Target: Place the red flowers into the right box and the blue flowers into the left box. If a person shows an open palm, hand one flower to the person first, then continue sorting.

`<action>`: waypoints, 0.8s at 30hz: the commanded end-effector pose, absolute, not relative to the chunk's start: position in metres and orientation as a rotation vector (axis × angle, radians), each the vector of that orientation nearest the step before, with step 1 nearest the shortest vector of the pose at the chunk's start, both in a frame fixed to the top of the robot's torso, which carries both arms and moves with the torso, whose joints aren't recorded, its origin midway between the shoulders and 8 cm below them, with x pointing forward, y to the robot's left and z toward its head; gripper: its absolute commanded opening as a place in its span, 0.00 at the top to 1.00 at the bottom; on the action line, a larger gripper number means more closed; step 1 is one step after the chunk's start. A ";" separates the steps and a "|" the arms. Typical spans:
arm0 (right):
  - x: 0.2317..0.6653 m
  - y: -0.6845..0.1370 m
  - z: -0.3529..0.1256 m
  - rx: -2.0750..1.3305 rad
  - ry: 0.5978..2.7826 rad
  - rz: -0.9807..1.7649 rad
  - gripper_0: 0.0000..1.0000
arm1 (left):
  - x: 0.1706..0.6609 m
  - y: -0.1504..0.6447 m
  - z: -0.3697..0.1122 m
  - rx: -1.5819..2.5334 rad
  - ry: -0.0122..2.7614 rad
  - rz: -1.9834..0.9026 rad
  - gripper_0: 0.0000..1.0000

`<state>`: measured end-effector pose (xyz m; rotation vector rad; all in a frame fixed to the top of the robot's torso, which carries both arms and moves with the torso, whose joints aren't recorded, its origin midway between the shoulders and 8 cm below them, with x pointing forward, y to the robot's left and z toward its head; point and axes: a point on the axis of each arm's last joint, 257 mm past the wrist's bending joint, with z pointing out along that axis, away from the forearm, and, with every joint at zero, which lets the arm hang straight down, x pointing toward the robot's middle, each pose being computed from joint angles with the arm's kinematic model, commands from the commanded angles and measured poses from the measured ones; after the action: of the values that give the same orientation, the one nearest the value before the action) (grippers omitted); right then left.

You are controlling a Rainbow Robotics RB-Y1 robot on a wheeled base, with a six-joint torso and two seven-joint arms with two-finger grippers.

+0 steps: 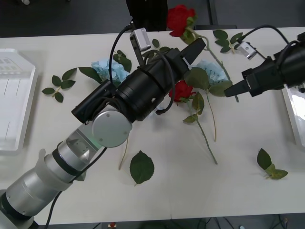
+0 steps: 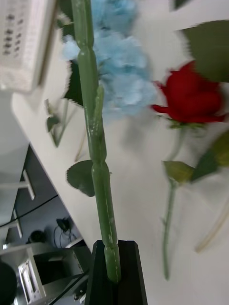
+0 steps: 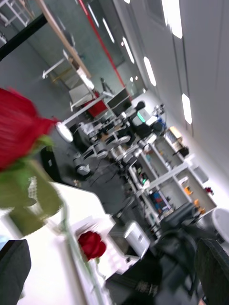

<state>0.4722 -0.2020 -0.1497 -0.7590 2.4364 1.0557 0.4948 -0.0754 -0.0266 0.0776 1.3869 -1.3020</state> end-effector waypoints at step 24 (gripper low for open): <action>0.472 -0.639 -0.180 0.175 2.632 -0.086 1.00 | 0.584 0.215 -0.152 0.290 2.149 -0.507 0.00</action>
<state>0.4838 -0.5958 -0.1928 0.1696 2.6580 0.0416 0.5707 0.1978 -0.1602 0.2440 2.1397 -0.6294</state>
